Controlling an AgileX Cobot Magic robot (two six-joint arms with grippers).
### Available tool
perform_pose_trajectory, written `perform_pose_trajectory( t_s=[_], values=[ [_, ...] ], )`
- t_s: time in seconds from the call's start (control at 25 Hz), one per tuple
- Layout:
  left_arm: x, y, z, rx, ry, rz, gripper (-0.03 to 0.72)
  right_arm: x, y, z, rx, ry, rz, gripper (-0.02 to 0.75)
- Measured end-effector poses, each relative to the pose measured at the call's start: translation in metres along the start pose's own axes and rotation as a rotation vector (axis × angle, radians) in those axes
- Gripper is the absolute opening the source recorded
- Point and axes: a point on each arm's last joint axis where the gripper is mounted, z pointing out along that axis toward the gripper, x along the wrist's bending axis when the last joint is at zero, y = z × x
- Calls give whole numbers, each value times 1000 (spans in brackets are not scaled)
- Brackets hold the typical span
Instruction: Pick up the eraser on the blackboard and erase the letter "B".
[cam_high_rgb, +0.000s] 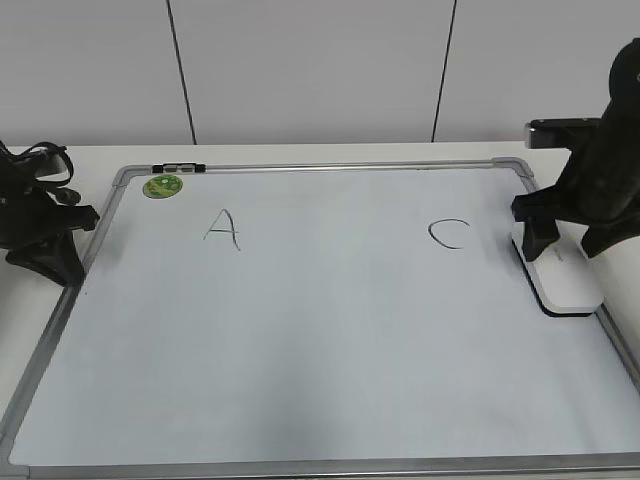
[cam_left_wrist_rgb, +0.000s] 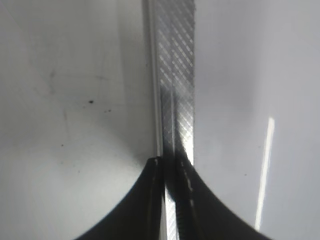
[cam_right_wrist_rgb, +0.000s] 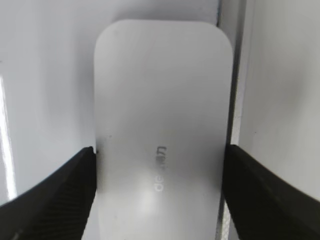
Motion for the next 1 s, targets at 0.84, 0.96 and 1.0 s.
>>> perform_pose_trajectory(
  t_s=[0.84, 0.96, 1.0],
  values=[
    [-18, 40, -64, -31, -25, 66, 355, 0, 24, -63, 69, 7, -47, 587],
    [-23, 44, -84, -77, -14, 65, 358, 1, 20, -80, 52, 14, -47, 588],
    [-25, 43, -90, -86, -12, 67, 359, 0, 19, -88, 34, 14, -46, 588]
  ],
)
